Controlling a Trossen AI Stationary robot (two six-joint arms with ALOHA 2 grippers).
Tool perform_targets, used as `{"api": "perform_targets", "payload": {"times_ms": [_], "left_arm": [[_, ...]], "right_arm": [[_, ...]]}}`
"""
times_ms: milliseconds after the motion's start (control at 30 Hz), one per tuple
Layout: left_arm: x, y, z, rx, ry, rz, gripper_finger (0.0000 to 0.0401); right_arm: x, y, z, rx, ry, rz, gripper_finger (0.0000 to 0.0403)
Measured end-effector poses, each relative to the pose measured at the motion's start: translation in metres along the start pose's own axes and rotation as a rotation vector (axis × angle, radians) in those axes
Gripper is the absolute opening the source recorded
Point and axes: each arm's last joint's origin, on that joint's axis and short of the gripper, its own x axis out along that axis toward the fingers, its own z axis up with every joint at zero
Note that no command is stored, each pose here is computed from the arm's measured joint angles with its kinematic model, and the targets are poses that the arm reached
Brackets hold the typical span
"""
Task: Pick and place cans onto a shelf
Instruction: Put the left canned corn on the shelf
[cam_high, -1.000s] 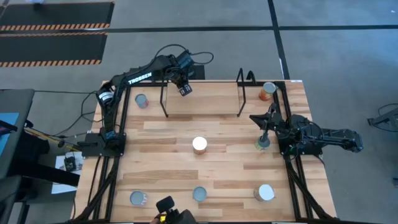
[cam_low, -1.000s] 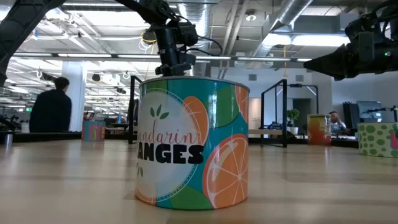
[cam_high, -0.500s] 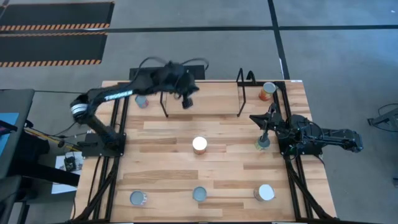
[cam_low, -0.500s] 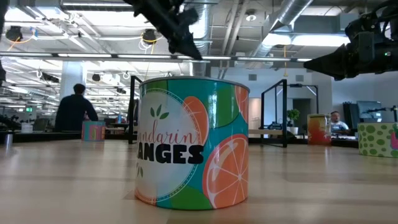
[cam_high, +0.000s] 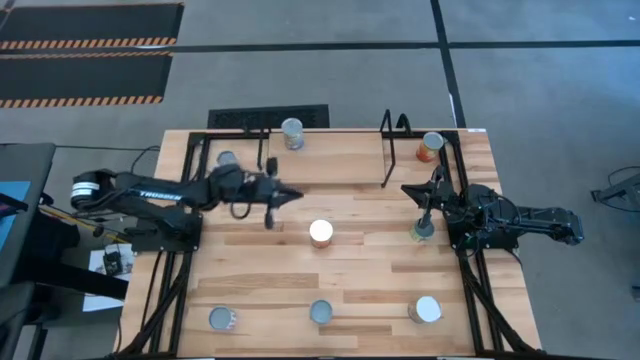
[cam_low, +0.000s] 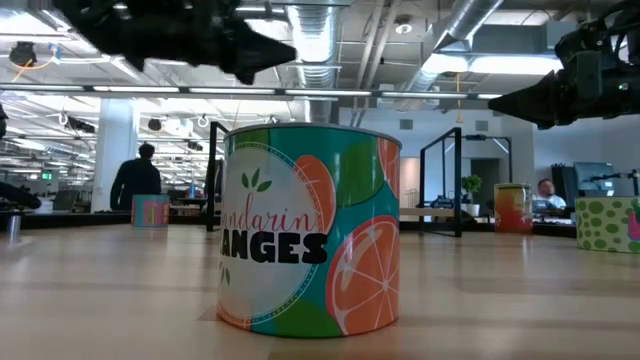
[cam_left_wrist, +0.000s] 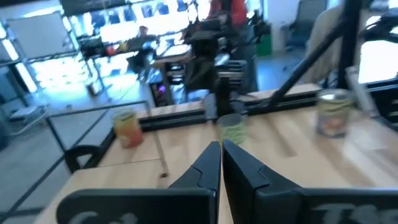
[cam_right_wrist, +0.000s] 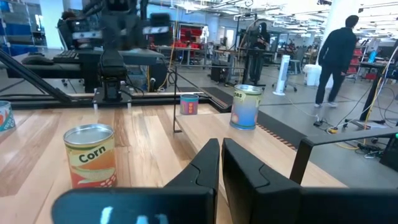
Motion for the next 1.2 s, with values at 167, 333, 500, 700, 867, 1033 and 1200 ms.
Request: {"api": "perform_targets", "payload": {"times_ms": [167, 333, 500, 700, 867, 1033, 1200], "left_arm": [[-0.034, -0.013, -0.024, -0.06, -0.044, -0.006, 0.0006], [-0.064, -0.012, -0.036, -0.065, -0.091, 0.027, 0.0006], [-0.083, -0.008, -0.042, -0.068, -0.129, 0.038, 0.0006], [-0.092, -0.004, -0.043, -0.039, -0.159, 0.068, 0.0006], [-0.094, 0.001, -0.042, -0.052, -0.165, 0.099, 0.0006], [-0.095, 0.006, -0.044, -0.079, -0.152, 0.131, 0.0006], [-0.097, 0.01, -0.044, -0.077, -0.149, 0.158, 0.0006]], "right_arm": [[0.0, -0.001, 0.001, -0.02, -0.014, -0.01, 0.0043], [0.0, -0.001, 0.006, 0.082, -0.058, 0.008, 0.0043], [-0.001, -0.002, 0.014, 0.113, -0.148, -0.015, 0.0043], [-0.003, -0.009, 0.03, 0.094, -0.234, -0.136, 0.0039], [-0.003, -0.019, 0.046, 0.099, -0.141, -0.309, 0.0008], [0.008, -0.029, 0.057, 0.111, 0.06, -0.467, 0.0009], [0.027, -0.038, 0.059, 0.111, 0.251, -0.511, 0.0005]]}}
